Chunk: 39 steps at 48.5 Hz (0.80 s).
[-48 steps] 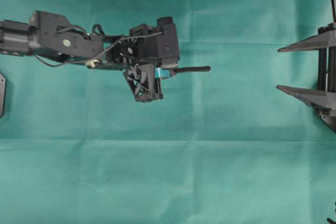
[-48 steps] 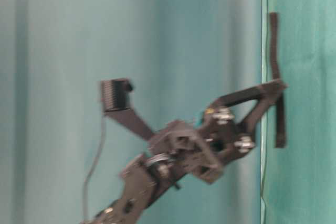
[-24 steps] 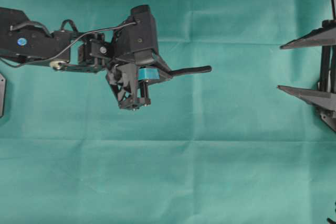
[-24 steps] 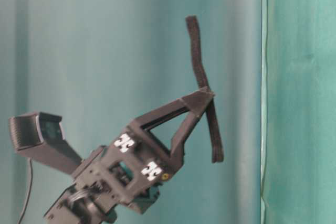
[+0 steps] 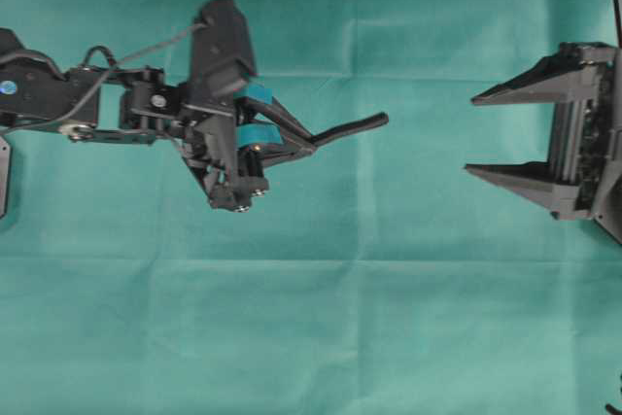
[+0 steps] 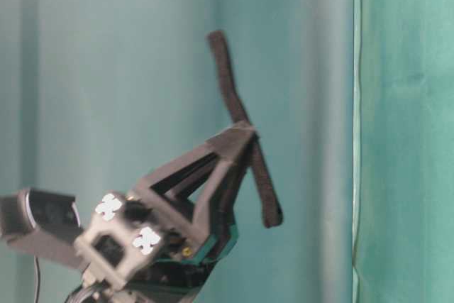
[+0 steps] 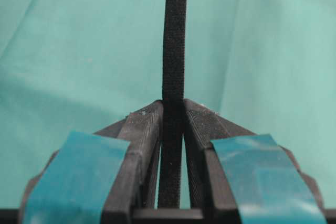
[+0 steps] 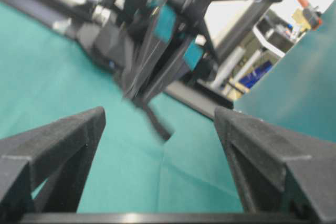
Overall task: Peel off the Velcro with your right arm.
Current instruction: 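Lift the strap with the left gripper, raising it upright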
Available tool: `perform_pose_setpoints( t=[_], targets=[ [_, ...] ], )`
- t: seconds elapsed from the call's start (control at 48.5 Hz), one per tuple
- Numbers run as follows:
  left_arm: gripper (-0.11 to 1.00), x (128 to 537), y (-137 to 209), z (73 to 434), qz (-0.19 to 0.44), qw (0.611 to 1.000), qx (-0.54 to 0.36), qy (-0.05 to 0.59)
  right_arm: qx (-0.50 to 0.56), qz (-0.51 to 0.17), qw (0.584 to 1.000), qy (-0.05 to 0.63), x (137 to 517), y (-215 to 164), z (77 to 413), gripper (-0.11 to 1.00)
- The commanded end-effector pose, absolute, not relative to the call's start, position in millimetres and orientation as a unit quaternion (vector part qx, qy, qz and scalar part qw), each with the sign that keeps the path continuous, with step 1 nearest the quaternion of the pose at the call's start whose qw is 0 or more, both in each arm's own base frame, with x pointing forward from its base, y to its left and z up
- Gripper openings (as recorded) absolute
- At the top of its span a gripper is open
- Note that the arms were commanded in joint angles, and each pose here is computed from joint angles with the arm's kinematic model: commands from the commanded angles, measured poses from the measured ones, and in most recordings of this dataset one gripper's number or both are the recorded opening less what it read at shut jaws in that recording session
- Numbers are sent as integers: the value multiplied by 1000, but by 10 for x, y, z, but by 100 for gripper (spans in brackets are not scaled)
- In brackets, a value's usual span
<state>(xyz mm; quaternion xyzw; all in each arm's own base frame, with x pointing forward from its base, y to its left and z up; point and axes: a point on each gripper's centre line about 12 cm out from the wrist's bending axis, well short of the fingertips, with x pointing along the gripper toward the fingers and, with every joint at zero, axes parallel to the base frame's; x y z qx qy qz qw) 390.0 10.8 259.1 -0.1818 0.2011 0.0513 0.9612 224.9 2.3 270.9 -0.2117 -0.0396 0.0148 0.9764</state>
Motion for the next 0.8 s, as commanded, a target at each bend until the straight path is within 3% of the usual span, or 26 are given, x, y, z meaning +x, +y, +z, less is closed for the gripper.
perform_pose_setpoints(
  t=[0.0,0.227,0.433,0.784],
  targets=[
    [10,3833,102,2785,44,968,-200,147,-224,11,973,-49,2310,16,2779,63],
    [10,3691,103,2785,39,961,-262,82,-264,-11,963,-43,2361,-88,2757,63],
    [10,3595,102,2718,38,951,-298,67,-276,-27,960,-43,2416,-176,2729,60],
    [10,3583,102,2705,37,950,-303,62,-291,-28,955,-42,2591,-208,2719,13]
  ],
)
